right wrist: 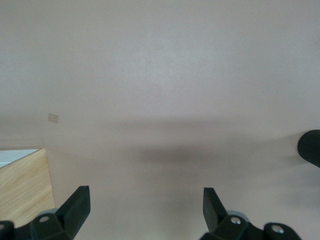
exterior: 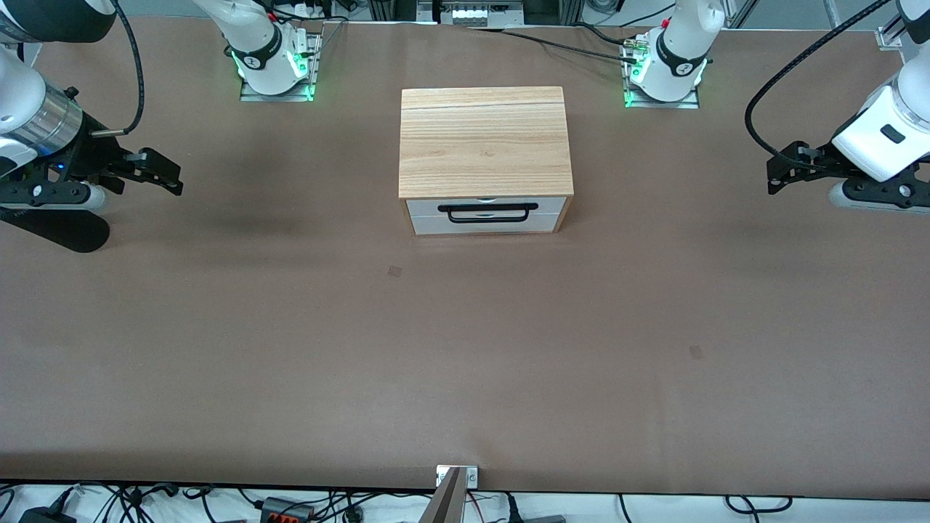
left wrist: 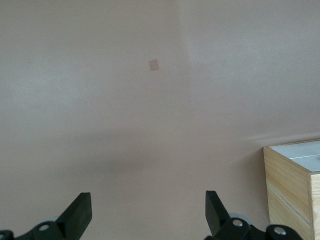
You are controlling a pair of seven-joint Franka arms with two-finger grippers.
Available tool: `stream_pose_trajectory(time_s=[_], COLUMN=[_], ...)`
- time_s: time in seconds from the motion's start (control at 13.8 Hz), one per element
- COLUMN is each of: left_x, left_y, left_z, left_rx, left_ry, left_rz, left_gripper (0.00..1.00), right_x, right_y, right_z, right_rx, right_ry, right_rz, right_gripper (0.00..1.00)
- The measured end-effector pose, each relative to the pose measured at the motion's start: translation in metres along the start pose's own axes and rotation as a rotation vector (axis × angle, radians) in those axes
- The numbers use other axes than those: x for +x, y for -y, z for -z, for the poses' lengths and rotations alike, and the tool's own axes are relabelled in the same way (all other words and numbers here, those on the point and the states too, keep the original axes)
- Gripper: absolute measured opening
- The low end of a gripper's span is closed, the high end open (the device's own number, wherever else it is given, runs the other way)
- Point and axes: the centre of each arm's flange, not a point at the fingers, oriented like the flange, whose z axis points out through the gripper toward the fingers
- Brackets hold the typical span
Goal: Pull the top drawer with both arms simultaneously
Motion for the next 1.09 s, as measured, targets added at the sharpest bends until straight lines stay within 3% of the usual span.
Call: stream_pose_trajectory(time_s=[0.51, 0.87, 1.09], left_x=[0.000, -0.005, -0.008], left_y=[0.003, -0.003, -0.011], left_z=[0.000, -0.024, -0.027], left_rx=[0.000, -0.007, -0.045], left_ry=[0.000, 0.143, 0.179], left_rz=[0.006, -0.005, -0.015], left_gripper=[1.00, 1.00, 1.00], right_x=[0.001, 0.002, 0.002], right_y=[-0.002, -0.006, -0.004], right_z=[0.000, 0.006, 0.008], right_rx=[-0.005, -0.028, -0.031], right_ry=[-0.008, -0.020, -0.018], right_rz=[-0.003, -0.001, 0.004], right_gripper=[1.00, 1.00, 1.00])
